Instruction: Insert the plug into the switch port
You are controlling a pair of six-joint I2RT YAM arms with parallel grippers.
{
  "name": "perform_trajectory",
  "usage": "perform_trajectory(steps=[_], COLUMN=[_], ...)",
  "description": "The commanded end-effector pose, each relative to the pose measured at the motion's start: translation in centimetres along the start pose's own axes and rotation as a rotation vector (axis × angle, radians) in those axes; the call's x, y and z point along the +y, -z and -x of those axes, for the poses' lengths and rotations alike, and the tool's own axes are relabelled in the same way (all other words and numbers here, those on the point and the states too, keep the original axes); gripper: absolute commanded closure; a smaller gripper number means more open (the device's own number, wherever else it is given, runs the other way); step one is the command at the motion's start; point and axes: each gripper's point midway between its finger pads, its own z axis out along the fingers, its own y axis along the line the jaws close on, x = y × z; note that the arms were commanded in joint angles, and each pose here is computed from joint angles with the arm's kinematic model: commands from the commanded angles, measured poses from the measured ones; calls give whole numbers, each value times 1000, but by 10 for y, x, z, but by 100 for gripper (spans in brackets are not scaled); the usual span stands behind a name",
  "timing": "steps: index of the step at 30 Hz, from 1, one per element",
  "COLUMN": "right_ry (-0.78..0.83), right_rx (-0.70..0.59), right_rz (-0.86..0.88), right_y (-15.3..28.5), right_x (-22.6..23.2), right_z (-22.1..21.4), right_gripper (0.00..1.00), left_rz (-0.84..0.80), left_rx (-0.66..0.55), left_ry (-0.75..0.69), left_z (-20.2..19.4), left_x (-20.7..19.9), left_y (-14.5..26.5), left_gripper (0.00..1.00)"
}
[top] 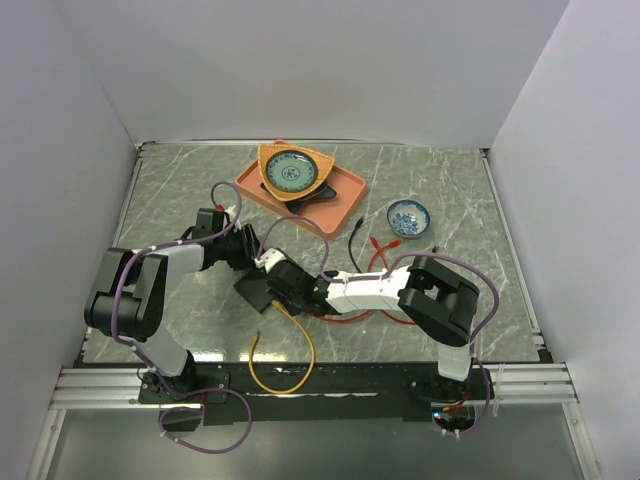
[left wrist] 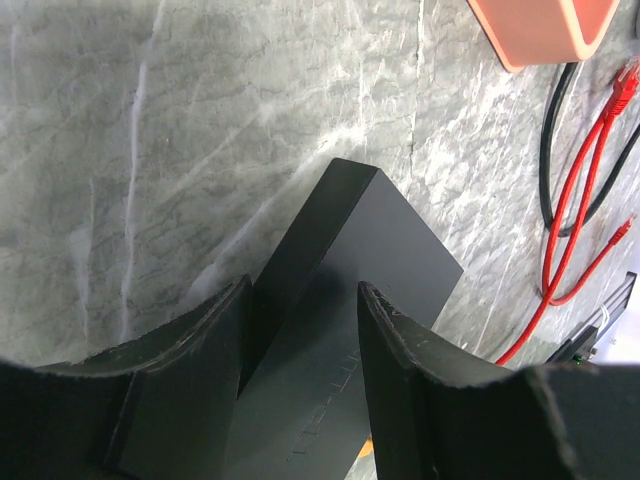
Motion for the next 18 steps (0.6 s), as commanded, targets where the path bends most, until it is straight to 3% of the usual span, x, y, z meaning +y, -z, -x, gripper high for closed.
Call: perform_trajectory(steps=[1, 10, 18], right_ry=[-121, -248, -261], right_rx=[-133, -160, -194], right_rz=[-49, -44, -49], right_y=[-9, -5, -7], right_x=[-6, -15, -18], right_z=[45, 54, 62], right_gripper=[100, 100, 100], left_rz=[-9, -5, -11], left_rx=[133, 138, 141], left_ry=[27, 30, 30], left_z=[-35, -35, -35], left_x=[-3, -2, -2], left_y=[-3, -5, -6], left_gripper=[48, 48, 49])
